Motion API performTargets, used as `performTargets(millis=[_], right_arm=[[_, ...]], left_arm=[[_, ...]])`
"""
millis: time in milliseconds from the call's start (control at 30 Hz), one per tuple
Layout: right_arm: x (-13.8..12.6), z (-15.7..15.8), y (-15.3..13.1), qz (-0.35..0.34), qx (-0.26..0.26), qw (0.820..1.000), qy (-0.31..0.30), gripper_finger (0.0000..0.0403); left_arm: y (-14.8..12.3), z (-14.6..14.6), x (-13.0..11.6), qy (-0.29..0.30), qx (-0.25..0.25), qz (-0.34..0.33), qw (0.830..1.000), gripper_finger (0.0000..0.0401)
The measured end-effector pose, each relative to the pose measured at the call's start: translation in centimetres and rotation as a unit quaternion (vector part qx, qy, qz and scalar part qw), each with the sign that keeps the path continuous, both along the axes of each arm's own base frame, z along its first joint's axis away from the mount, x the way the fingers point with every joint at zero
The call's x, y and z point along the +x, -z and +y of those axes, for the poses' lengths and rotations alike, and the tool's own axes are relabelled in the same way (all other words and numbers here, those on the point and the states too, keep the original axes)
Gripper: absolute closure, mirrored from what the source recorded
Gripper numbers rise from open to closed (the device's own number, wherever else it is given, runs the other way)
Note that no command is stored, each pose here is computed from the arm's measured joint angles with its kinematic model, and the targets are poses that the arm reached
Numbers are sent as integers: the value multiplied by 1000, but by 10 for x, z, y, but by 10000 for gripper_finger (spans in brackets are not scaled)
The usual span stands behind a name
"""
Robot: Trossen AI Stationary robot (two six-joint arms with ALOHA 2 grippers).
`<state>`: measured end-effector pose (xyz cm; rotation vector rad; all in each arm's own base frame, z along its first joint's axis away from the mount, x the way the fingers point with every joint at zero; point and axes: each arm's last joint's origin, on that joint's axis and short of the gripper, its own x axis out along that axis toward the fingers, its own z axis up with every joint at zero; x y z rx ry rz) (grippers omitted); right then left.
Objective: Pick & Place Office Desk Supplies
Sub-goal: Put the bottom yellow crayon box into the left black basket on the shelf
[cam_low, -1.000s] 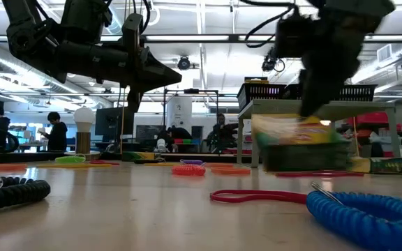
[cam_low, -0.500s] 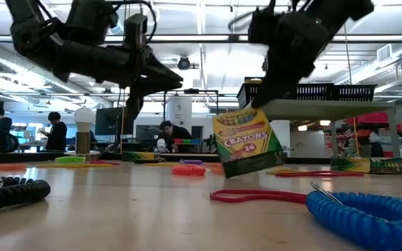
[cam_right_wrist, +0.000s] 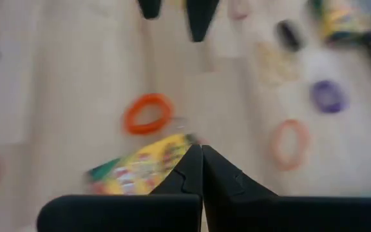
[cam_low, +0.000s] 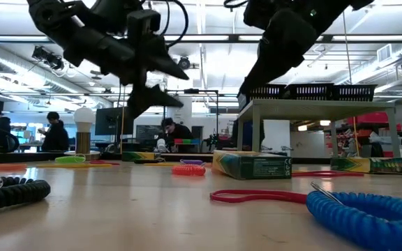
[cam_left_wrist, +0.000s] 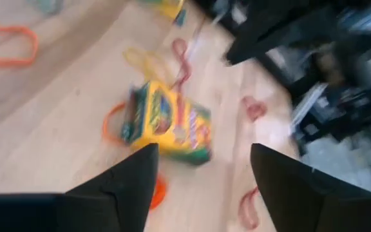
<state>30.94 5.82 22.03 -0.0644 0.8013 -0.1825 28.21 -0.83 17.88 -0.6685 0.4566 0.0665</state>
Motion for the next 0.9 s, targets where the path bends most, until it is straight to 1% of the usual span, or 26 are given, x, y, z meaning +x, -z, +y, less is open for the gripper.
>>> performTargets(millis=[67,133,200,267,367,467,600,700,800,900], right_arm=[[2,-8,1,3,77,997,13,396],[7,-23,7,17,148,989,24,377],[10,-40,13,33,185,982,26,348],[12,-56,16,34,201,979,16,315],[15,-70,26,53,207,977,-8,273],[20,-71,37,75,198,977,-39,251],[32,-70,51,107,182,976,-60,247],[42,-75,55,114,167,978,-58,245],[48,-78,62,133,166,975,-58,245],[50,-78,66,145,165,973,-67,245]], left_arm=[[4,-4,0,10,13,7,1000,134],[5,-9,3,22,23,-3,999,135],[8,-13,5,31,28,-9,999,142],[9,-17,8,37,28,-23,999,152],[10,-23,11,51,32,-42,997,172],[12,-27,13,60,36,-51,996,197],[22,-26,4,59,30,-40,997,237],[30,-25,-4,51,9,-47,998,262],[33,-25,-10,46,-7,-56,997,274],[30,-25,-10,44,-16,-76,996,276]])
